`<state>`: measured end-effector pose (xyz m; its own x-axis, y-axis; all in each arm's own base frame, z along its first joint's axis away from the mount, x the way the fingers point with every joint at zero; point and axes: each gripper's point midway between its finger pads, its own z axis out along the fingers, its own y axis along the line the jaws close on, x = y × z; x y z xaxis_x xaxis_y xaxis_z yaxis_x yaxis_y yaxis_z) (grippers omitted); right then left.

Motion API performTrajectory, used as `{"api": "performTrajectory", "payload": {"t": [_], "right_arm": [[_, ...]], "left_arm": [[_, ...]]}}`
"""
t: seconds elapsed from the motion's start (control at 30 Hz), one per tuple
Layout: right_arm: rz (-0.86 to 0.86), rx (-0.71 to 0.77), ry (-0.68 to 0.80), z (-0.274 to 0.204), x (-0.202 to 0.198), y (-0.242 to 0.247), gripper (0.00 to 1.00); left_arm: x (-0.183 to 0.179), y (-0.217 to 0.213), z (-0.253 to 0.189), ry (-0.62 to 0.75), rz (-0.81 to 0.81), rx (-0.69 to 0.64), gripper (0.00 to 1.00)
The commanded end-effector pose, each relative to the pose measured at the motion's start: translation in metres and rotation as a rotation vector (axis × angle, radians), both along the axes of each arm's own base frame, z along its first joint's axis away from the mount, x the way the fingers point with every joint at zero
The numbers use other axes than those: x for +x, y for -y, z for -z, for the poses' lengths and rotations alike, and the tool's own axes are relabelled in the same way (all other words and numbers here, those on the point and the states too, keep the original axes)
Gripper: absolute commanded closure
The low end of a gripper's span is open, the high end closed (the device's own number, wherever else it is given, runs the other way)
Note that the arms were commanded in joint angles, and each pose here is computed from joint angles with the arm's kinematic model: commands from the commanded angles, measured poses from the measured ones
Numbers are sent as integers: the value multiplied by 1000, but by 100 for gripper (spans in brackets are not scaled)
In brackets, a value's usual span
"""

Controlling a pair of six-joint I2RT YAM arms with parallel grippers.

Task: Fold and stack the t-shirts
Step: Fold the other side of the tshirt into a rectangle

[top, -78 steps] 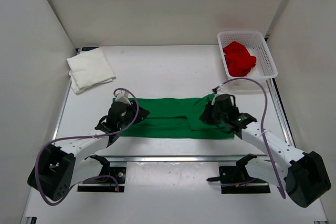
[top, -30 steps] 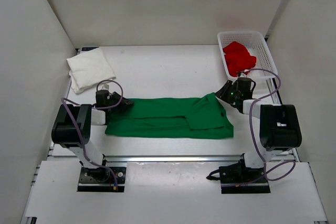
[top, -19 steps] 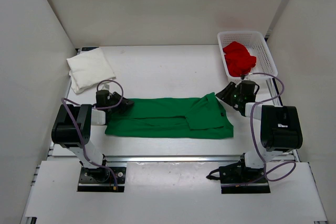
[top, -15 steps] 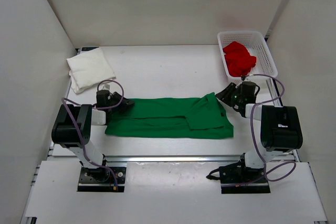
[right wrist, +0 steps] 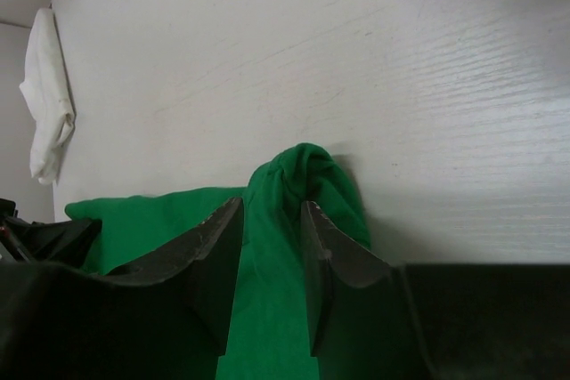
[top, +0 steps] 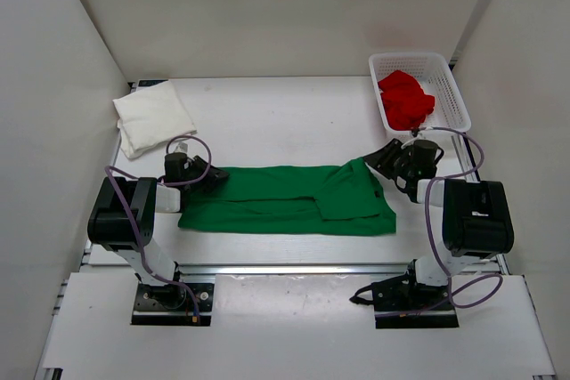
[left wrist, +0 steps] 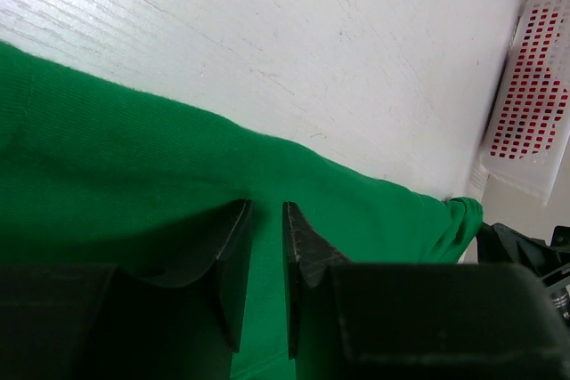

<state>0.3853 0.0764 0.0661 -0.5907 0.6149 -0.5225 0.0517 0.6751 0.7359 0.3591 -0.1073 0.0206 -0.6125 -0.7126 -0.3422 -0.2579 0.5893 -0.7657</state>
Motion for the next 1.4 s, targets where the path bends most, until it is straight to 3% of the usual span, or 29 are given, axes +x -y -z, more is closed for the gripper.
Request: {"api": "performTrajectory", "payload": {"t": [0.0, 0.2, 0.37, 0.6, 0.97, 1.27, 1.3, 1.37], "right_arm": [[-33, -12, 60, -15, 10, -8, 70], [-44, -8, 41, -7, 10, -10, 74], [-24, -15, 46, -8, 13, -6, 95], [72, -43, 9, 1, 10, 16, 100], [193, -67, -73, 22, 1, 52, 100], [203, -95, -101, 24, -10, 47, 100], [210, -95, -89, 21, -10, 51, 98], [188, -61, -49, 10, -9, 47, 81]], "left_arm": [[0, 1, -6, 24, 9, 10, 68], [0, 0, -6, 26, 12, 11, 69], [-2, -2, -3, 15, 4, 8, 69], [0, -7, -1, 12, -14, 11, 70], [-4, -30, 6, -12, -89, 21, 71], [-5, -42, -3, 17, -156, 21, 71], [-5, -41, -4, 20, -154, 18, 70], [-5, -34, -10, 35, -130, 13, 70]]}}
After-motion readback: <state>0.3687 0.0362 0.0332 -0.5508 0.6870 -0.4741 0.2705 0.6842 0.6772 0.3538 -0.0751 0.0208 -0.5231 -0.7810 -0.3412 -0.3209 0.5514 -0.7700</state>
